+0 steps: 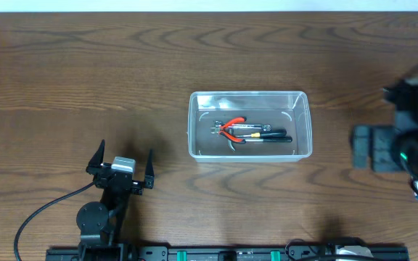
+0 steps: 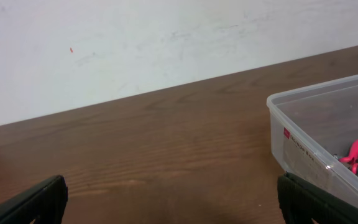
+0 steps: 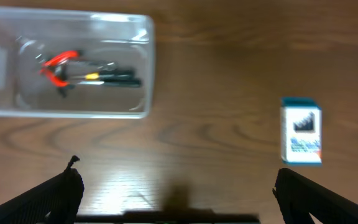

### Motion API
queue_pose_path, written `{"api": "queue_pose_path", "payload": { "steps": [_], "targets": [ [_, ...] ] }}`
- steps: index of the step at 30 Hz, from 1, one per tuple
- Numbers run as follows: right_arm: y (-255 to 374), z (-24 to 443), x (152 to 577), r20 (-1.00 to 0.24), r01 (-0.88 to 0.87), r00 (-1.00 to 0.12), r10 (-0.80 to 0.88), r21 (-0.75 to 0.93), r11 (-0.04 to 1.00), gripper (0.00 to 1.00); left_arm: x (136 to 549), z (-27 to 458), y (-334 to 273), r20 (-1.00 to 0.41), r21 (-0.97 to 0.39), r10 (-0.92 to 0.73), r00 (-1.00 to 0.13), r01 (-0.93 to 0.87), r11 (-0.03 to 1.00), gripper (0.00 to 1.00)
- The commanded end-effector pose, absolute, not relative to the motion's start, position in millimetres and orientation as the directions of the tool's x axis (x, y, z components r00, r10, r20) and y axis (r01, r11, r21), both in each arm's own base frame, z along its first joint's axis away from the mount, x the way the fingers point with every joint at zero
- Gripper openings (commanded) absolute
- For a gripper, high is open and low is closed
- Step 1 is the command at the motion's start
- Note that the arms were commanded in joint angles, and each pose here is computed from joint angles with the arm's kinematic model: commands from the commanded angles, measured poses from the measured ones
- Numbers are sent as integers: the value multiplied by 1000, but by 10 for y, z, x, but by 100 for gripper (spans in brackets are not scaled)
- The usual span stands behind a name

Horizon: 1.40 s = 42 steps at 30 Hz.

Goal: Pack container
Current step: 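Open the right gripper and withdraw it rightward, then move the right gripper down over the blue-white screwdriver-set box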

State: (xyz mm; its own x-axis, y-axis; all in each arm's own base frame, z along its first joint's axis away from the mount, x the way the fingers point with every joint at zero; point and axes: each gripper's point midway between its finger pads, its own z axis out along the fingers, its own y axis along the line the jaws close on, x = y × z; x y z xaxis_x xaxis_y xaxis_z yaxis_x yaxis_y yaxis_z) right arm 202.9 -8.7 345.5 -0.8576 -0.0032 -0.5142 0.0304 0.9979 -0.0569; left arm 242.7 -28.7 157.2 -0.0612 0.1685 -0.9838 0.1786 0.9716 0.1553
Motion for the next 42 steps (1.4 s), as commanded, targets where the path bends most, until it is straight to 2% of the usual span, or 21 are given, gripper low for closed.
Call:
{"api": "queue_pose_path", "payload": {
  "steps": [1,6,12,19,26,29,35,42],
  "targets": [
    [-397,3495,1897,-558,143,-828,61,-104,984,99,2423,1415,-284,-981,142,163,-107,185,973,98],
    [-737,3532,1842,-577,265,-809,108,-194,945,99,2423,1415,-284,-981,142,163,-107,185,973,98],
    [-582,3508,1879,-585,258,-795,161,-86,962,99,2423,1415,-284,-981,142,163,-107,185,973,98],
    [-871,3578,2060,-591,246,-805,51,-254,935,99,2423,1415,-284,-981,142,163,-107,185,973,98],
    [-1313,3255,2243,-440,263,-891,109,-306,915,99,2423,1415,-284,-981,142,163,-107,185,973,98],
    [-1444,3156,2348,-438,263,-889,136,-242,934,99,2423,1415,-283,-981,142,163,-107,184,973,98],
    [-1421,3094,2411,-490,74,-871,21,-89,993,99,2423,1415,-284,-981,142,163,-107,185,973,98],
    [-1770,2877,2371,-535,93,-843,50,-53,994,99,2423,1415,-284,-981,142,163,-107,185,973,98]
  ]
}}
